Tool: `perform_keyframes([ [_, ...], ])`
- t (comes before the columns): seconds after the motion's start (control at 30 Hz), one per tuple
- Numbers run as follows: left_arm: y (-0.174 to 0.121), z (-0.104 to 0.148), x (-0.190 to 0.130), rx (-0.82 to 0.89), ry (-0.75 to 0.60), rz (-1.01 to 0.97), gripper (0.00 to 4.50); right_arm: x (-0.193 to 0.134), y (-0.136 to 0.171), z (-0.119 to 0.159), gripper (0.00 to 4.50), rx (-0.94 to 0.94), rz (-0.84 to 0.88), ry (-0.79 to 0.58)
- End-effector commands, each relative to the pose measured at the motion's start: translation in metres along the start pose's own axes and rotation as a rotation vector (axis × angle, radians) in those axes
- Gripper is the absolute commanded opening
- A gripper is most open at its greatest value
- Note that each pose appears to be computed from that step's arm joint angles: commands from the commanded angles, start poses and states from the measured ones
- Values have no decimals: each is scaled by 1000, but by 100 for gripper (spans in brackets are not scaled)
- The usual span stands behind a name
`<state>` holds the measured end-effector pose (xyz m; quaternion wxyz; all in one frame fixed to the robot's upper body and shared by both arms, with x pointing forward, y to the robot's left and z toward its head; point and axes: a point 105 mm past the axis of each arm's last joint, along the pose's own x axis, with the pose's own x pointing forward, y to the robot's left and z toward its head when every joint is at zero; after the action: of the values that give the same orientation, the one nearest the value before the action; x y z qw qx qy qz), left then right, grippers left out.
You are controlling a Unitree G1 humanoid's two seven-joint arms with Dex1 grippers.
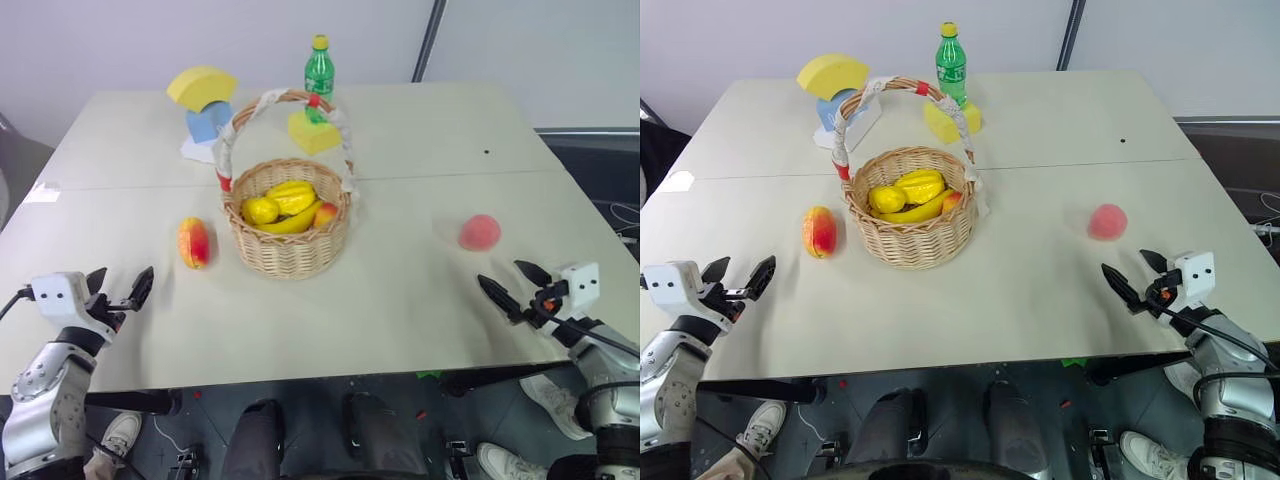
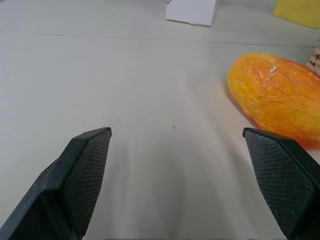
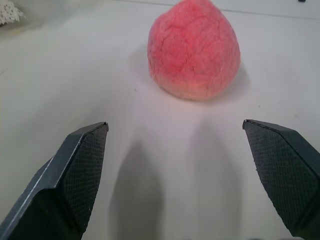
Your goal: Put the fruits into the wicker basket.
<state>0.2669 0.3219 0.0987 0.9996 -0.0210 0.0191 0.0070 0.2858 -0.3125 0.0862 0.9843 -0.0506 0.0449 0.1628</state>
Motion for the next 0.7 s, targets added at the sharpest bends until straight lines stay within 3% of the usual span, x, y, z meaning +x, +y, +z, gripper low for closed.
perform_keyframes([
  [0.03,-2,9,2,24,-21,-11,450,2,1,12,449,-32,-2,-46],
  [0.23,-2,15,9,37,-19,-15,450,3,7,25,449,-63,13,-78],
  [0.43,-6,52,27,20,-78,-31,450,7,26,51,449,-159,138,-84],
  [0.5,-14,67,36,21,-88,-55,450,8,37,62,449,-174,213,-85],
  [0.57,-26,81,52,49,-63,-65,450,7,68,81,449,-192,395,-69],
  [0.7,-45,91,69,62,13,-57,450,8,104,108,449,-234,562,-78],
])
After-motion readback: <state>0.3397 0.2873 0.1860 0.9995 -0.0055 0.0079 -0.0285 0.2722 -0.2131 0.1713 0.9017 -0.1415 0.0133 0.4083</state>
